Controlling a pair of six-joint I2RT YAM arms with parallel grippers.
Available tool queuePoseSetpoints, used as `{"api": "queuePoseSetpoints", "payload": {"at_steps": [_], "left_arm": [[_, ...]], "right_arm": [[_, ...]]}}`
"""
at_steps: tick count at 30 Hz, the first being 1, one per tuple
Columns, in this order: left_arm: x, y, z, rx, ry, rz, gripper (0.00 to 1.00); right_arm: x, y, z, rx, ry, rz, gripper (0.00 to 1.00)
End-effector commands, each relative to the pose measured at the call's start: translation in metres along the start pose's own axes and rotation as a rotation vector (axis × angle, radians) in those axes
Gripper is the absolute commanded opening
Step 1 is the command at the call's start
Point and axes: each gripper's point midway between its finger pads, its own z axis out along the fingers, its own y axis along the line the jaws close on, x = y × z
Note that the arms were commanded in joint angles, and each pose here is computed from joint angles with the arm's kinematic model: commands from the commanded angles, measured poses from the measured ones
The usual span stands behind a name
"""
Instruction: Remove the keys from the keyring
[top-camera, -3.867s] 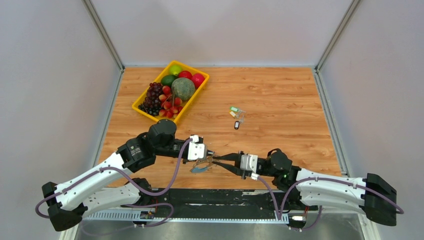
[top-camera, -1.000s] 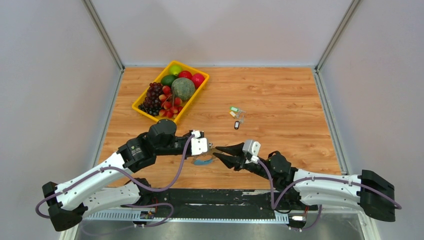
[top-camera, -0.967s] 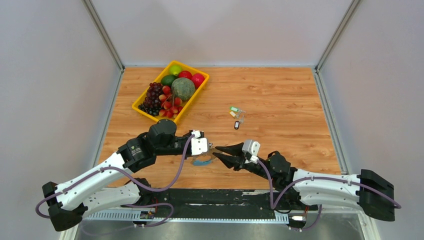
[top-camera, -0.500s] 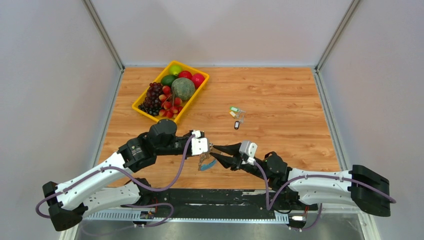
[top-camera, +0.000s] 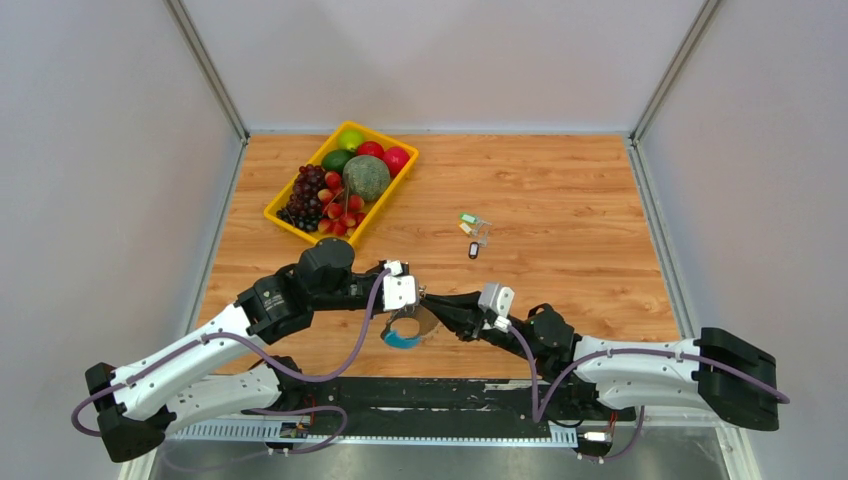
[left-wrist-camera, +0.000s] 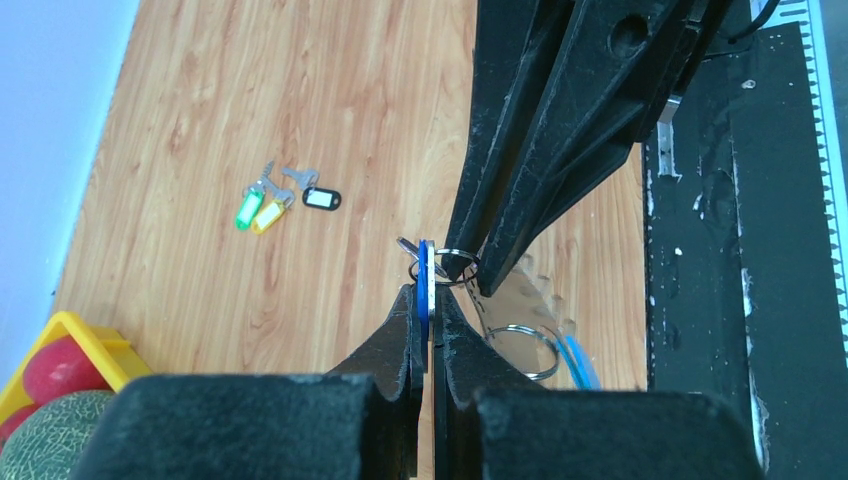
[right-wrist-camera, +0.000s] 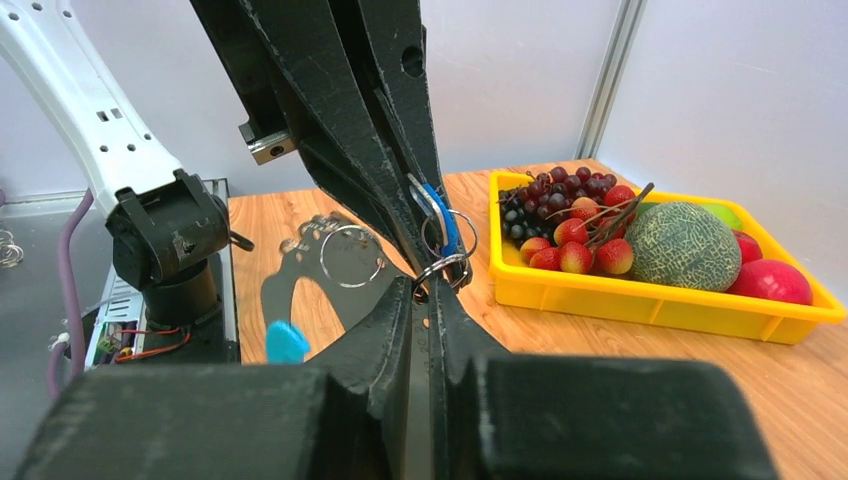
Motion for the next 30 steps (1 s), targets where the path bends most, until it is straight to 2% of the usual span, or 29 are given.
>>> {"api": "queuePoseSetpoints", "payload": {"at_steps": [1, 4, 17, 22, 30], "left_arm": [[-0.021, 0.003, -0.001, -0.002, -0.078, 0.011, 0.0], [-0.022, 0.003, -0.001, -0.002, -0.08, 0.013, 0.0], [-0.023, 0.001, -0.002, 0.011, -0.086, 0.023, 0.0], [-0.024, -0.001, -0.002, 0.023, -0.093, 0.028, 0.0], [-0.025, -0.005, -0.001, 0.042, -0.1, 0.035, 0.0]], "right_arm": [[-0.031, 0.0, 0.007, 0.004, -0.091, 0.013, 0.06], [-0.032, -0.001, 0.006, 0.01, -0.087, 0.02, 0.0], [-0.038, -0.011, -0.006, 0.071, -0.079, 0.089, 0.0], [-0.035, -0.015, -0.002, 0.113, -0.03, 0.165, 0.0], [-0.045, -0.02, -0.002, 0.154, -0.029, 0.249, 0.0]]}}
